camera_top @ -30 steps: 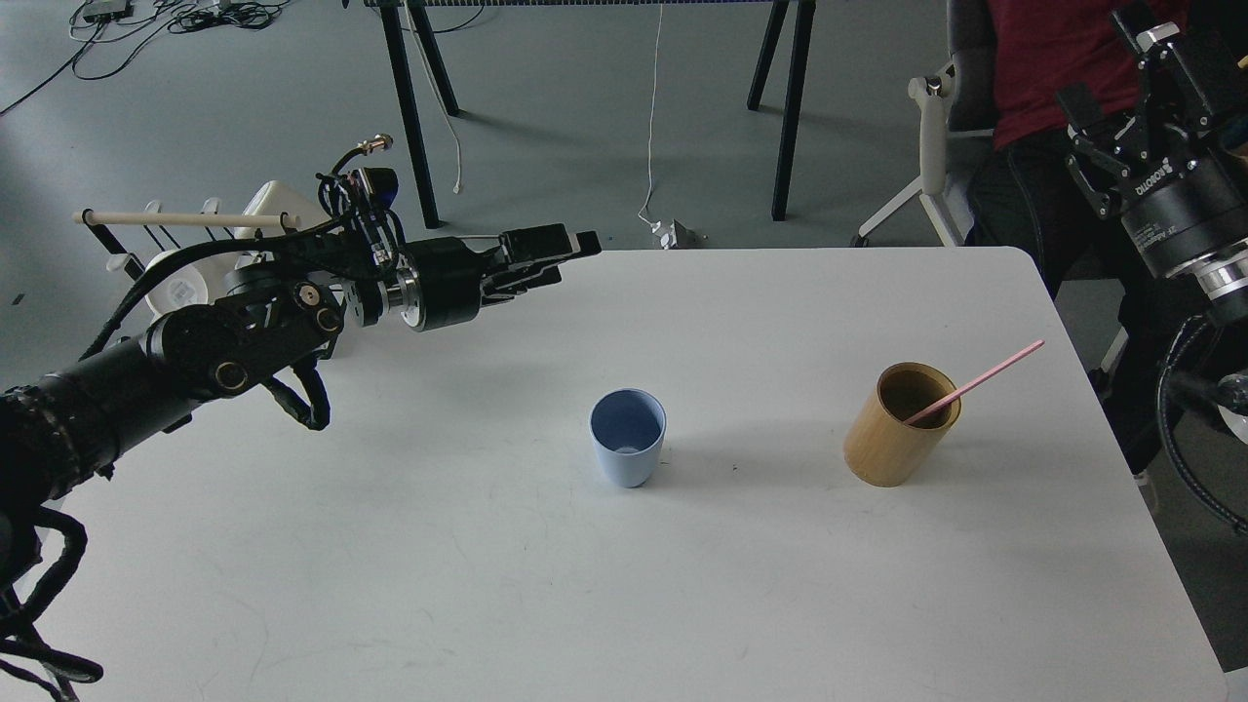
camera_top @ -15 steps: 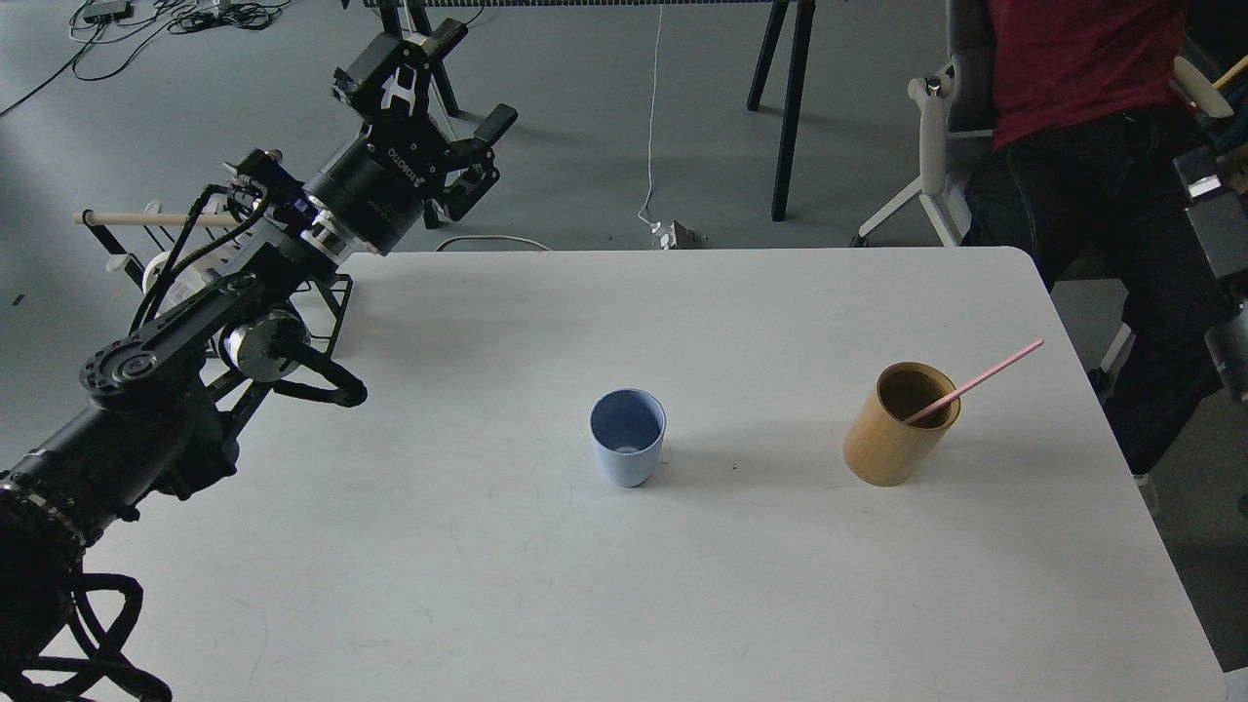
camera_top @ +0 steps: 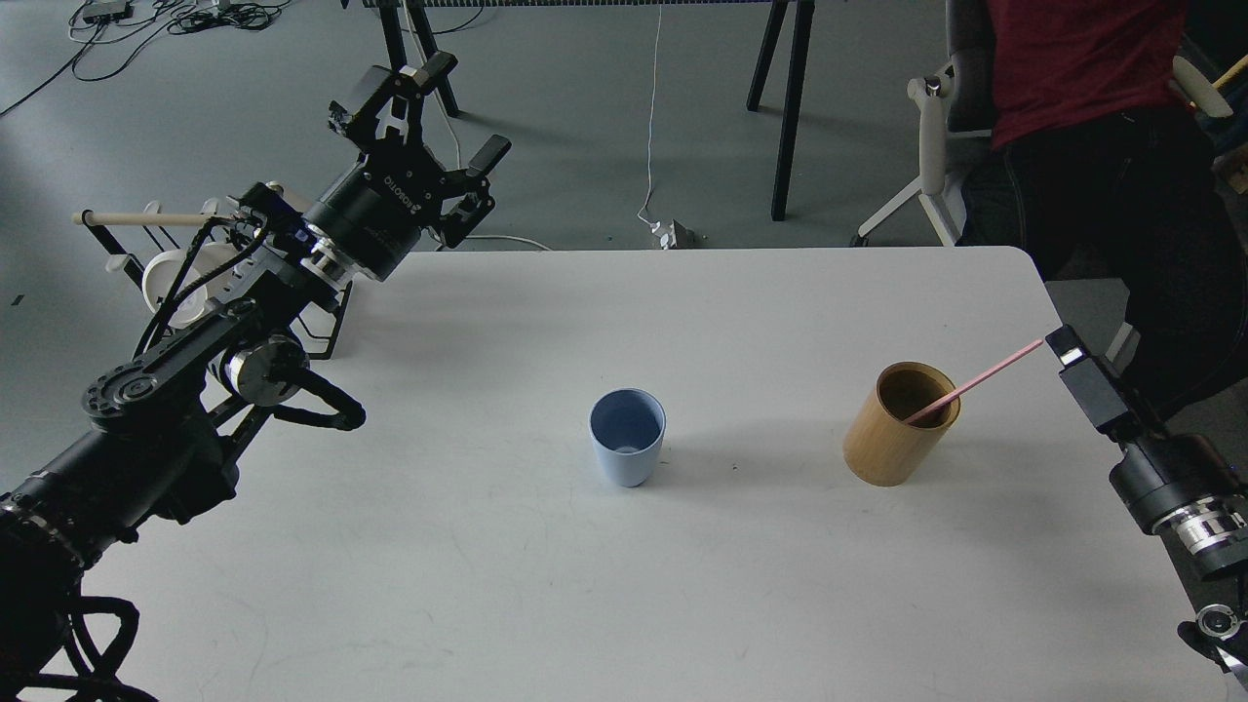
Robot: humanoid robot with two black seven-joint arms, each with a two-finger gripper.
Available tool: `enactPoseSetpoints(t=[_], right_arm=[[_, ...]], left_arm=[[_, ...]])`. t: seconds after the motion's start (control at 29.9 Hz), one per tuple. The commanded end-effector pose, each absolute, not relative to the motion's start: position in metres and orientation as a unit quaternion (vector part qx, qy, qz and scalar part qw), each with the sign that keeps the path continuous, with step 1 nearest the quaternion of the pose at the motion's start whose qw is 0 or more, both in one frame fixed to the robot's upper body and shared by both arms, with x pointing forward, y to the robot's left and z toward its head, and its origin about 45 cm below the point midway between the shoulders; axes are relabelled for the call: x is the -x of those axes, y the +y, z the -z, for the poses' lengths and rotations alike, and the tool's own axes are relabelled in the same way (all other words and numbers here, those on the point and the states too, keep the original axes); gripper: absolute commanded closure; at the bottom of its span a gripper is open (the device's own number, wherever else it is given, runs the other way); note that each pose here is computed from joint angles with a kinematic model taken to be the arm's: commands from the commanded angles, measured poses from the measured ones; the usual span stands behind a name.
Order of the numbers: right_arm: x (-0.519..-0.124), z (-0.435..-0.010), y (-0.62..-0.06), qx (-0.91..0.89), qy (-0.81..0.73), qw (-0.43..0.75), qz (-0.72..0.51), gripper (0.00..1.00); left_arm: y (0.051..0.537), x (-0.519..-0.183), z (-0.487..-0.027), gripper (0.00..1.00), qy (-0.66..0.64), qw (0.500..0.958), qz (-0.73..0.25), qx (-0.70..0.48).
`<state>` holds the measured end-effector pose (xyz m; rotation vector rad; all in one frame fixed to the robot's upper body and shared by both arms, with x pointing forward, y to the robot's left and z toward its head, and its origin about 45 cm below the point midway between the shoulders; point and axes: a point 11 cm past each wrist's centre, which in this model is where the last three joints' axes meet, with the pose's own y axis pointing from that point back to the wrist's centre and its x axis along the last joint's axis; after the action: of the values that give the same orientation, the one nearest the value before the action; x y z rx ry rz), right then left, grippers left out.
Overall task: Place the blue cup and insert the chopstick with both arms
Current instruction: 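Lower the right gripper and grasp the pink straw in the tan cup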
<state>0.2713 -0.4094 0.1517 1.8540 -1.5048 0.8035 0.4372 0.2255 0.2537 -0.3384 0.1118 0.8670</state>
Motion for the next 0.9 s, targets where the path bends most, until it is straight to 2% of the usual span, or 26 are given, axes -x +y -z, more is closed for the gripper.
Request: enactPoseSetpoints(t=[0.0, 0.27, 0.54, 0.87], right_arm=[[-0.274, -0.143, -0.401, -0.71, -0.552, 0.312, -0.306, 0.12], [-0.295, -0.139, -0.388, -0.72, -0.522, 0.32, -0.327, 0.16], [-0.3, -0.123, -0.357, -0.748, -0.483, 0.317, -0.328, 0.27], [-0.296, -0.118, -0.353, -0.752, -0.475, 0.319, -0.326, 0.53]], left_arm=[[0.227, -0.436, -0.252, 0.06, 0.055, 0.892, -0.419, 0.162], [0.231, -0.434, -0.244, 0.06, 0.061, 0.889, -0.426, 0.157], [0.233, -0.432, -0.239, 0.05, 0.066, 0.888, -0.429, 0.155], [0.239, -0.428, -0.23, 0.05, 0.074, 0.884, -0.436, 0.152]])
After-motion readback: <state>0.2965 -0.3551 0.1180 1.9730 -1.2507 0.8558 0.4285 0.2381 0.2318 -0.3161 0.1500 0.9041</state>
